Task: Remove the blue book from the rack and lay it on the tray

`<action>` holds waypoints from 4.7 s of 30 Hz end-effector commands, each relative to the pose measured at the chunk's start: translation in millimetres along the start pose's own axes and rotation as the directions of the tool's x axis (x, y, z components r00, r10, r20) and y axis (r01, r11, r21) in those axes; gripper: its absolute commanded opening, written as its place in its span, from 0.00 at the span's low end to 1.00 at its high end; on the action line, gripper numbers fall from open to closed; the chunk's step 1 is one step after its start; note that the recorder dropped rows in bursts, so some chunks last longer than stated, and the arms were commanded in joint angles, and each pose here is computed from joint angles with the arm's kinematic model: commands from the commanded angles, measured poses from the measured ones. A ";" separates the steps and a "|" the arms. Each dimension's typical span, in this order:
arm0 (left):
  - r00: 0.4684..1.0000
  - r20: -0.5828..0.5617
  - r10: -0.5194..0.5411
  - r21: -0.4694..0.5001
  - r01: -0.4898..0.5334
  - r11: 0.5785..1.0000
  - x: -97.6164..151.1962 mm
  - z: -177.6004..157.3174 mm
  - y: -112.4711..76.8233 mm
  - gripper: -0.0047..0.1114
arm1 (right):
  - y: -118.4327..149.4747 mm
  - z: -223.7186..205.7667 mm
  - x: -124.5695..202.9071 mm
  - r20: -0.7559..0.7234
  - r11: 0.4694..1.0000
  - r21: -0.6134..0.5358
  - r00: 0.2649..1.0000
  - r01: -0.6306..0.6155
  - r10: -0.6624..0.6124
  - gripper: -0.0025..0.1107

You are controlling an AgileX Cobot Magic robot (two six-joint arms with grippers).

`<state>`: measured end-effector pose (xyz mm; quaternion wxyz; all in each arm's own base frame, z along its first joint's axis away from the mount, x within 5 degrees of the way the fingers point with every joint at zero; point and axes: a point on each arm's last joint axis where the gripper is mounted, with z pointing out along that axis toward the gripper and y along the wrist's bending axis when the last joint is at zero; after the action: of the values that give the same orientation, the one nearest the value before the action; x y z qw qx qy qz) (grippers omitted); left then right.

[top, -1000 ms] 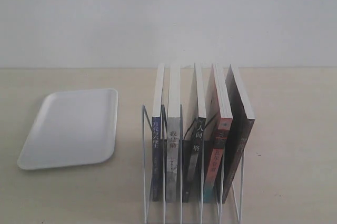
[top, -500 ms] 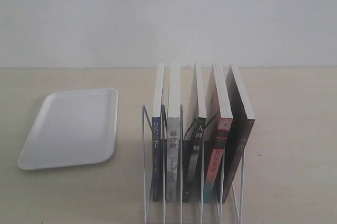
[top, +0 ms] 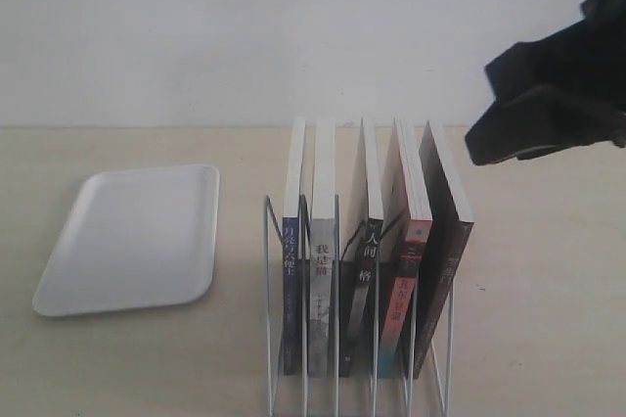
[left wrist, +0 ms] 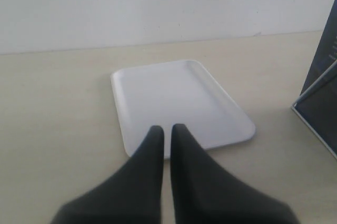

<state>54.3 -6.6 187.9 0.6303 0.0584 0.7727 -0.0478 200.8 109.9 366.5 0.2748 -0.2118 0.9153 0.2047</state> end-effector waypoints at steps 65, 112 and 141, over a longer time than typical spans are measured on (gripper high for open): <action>1.000 -0.002 0.001 -0.002 -0.001 1.000 1.1 0.1 0.1 0.08 | -22.6 96.5 -34.4 -0.160 0.983 0.158 0.979 -0.099 0.124 0.28; 1.000 -0.002 0.001 -0.002 -0.001 1.000 1.1 0.1 0.1 0.08 | -1.2 34.5 -34.9 -0.006 0.971 0.208 0.992 -0.118 0.122 0.02; 1.000 -0.002 0.001 -0.002 -0.001 1.000 1.1 0.1 0.1 0.08 | -14.2 76.7 -13.2 -0.066 0.961 0.228 0.982 -0.159 0.179 0.26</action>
<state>54.3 -6.6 187.9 0.6303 0.0584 0.7727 -0.0478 248.5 140.2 308.0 0.2195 -0.1088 0.9627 0.1152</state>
